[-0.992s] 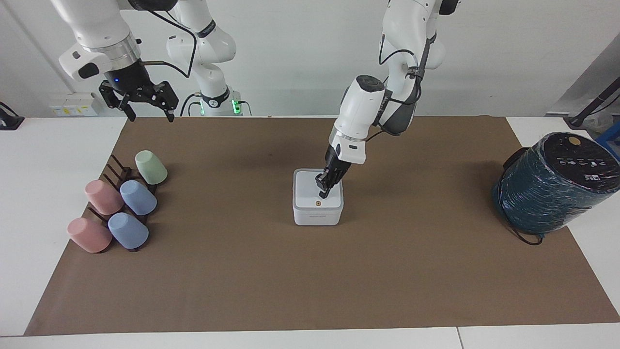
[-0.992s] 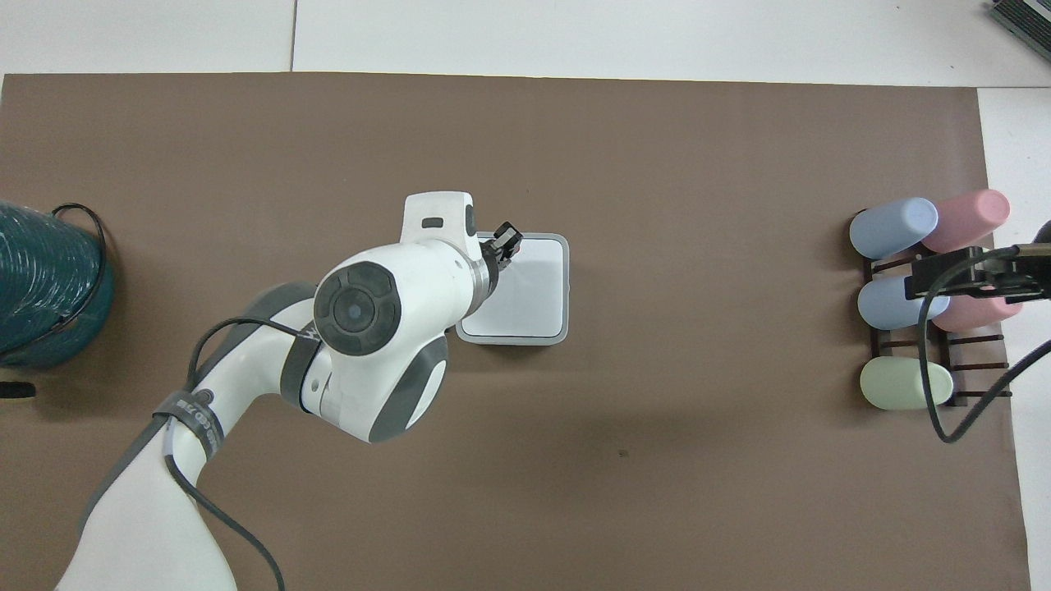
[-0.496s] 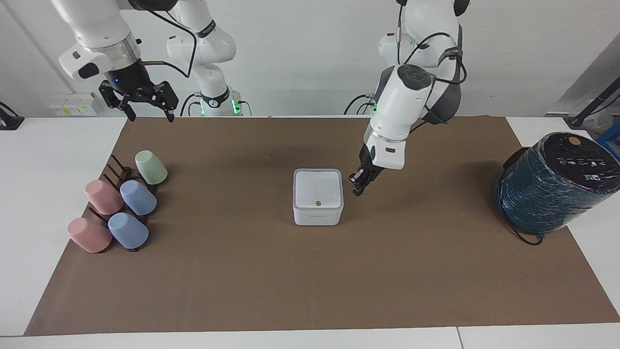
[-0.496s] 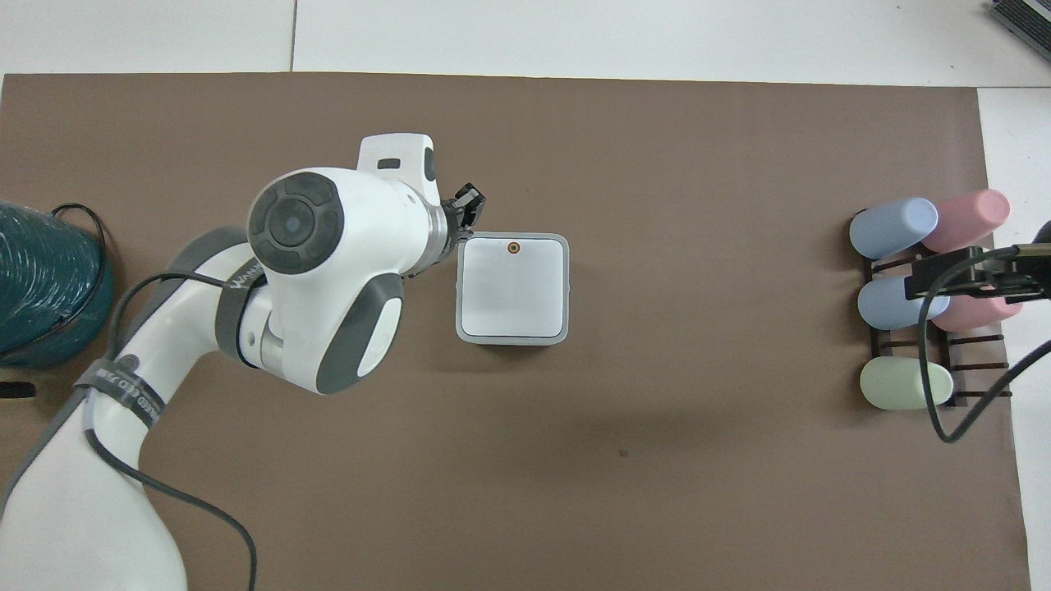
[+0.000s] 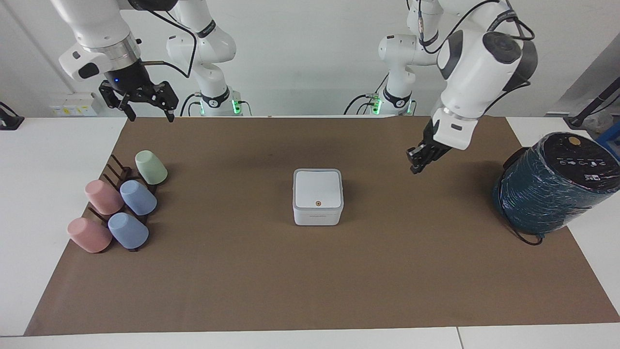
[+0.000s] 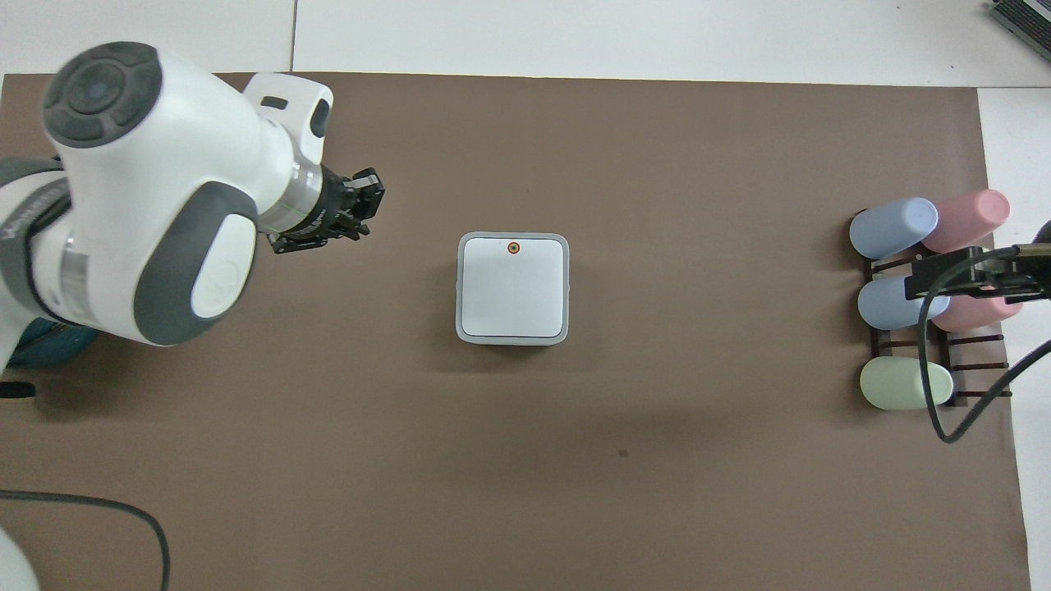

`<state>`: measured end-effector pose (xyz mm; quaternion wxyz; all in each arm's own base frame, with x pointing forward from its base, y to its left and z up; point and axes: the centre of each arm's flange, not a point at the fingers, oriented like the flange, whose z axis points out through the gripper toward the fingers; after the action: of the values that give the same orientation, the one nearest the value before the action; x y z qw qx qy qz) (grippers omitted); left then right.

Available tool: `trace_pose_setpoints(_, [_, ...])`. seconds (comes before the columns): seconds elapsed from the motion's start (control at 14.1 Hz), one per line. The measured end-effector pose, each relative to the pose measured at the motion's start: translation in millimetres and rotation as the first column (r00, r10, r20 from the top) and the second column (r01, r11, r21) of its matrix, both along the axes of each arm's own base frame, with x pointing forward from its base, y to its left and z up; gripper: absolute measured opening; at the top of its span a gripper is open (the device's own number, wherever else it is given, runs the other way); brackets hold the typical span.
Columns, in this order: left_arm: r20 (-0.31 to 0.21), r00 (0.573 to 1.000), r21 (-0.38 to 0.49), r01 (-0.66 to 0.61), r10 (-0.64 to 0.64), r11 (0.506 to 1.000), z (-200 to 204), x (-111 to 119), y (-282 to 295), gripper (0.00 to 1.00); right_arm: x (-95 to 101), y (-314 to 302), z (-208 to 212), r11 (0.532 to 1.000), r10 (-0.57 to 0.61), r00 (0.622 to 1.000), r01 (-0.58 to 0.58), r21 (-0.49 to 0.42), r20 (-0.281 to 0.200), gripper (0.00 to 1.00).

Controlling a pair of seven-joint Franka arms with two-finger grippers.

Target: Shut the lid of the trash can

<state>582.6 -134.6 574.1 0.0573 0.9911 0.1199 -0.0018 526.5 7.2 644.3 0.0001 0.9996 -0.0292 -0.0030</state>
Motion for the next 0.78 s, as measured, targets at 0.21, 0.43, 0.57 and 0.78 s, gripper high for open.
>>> trace_pose_setpoints(0.21, [-0.008,0.984,0.082,0.180,-0.179,0.980,26,-17,40,0.23,0.0,0,0,1.000,0.000,1.000,0.000,0.000,0.000,1.00])
trace_pose_setpoints(0.43, [-0.020,0.953,0.129,0.303,-0.303,0.944,35,-25,53,0.27,0.0,0,0,1.000,0.000,1.000,0.000,0.000,0.000,1.00])
trace_pose_setpoints(0.57, [-0.032,0.934,0.155,0.357,-0.356,0.921,35,-24,65,0.31,0.0,0,0,1.000,0.000,1.000,0.000,0.000,0.000,1.00])
trace_pose_setpoints(0.78, [-0.047,0.924,0.171,0.383,-0.381,0.908,31,-24,75,0.36,0.0,0,0,1.000,0.000,1.000,0.000,0.000,0.000,1.00])
